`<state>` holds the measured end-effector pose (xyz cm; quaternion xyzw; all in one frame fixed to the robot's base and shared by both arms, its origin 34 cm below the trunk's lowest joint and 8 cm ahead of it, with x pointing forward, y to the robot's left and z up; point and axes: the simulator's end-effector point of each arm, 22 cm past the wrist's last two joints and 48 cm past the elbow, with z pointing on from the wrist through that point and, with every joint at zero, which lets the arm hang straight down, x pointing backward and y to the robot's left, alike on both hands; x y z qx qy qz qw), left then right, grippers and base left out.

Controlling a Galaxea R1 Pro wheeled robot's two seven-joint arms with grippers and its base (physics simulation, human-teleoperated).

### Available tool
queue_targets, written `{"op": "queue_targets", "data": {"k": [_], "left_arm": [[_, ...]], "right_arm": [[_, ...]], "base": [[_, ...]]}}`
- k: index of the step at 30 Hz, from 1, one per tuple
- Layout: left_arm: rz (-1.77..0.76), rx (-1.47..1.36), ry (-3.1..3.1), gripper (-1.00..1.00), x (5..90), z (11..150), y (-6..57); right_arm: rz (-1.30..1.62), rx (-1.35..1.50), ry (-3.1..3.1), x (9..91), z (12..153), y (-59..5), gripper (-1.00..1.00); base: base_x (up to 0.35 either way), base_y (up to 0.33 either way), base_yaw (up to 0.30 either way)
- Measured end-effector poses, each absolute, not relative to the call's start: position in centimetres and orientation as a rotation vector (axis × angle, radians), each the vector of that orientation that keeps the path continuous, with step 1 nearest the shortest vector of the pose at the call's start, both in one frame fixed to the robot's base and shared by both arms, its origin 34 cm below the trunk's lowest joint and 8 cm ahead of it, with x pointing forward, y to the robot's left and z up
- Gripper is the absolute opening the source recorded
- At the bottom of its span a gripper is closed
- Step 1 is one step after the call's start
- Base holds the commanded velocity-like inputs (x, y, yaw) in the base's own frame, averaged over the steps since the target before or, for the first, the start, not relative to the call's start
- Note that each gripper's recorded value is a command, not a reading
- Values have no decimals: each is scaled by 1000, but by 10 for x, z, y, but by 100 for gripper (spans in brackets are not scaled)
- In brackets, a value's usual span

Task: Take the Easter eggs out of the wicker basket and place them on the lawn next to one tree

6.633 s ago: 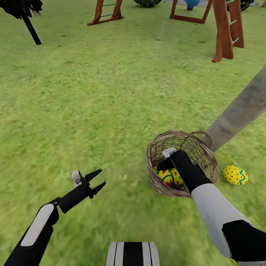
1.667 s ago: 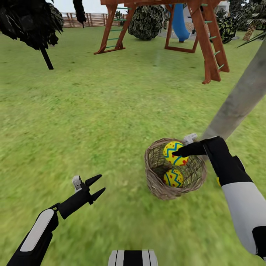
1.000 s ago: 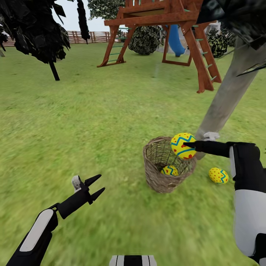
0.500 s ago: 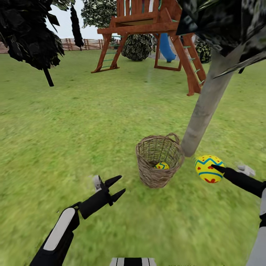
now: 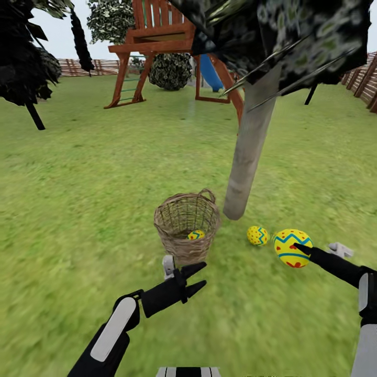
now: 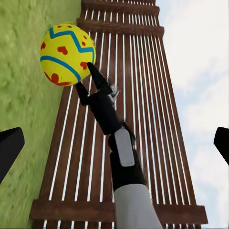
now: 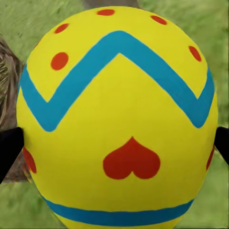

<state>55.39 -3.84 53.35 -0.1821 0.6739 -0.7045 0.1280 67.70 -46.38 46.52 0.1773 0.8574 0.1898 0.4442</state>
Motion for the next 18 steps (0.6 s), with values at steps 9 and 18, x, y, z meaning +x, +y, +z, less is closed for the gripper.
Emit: {"op": "queue_targets", "data": {"k": [9,18], "left_arm": [[-2047,-517,1956,100,554,538,-38],[-2028,-492,1966,100,553,540,-39]], "right_arm": [[210,425,2064,683,466,-502,-100],[207,428,2077,679,455,-500,-100]], "base": [[145,-320,-215],[291,-198,-224]]}}
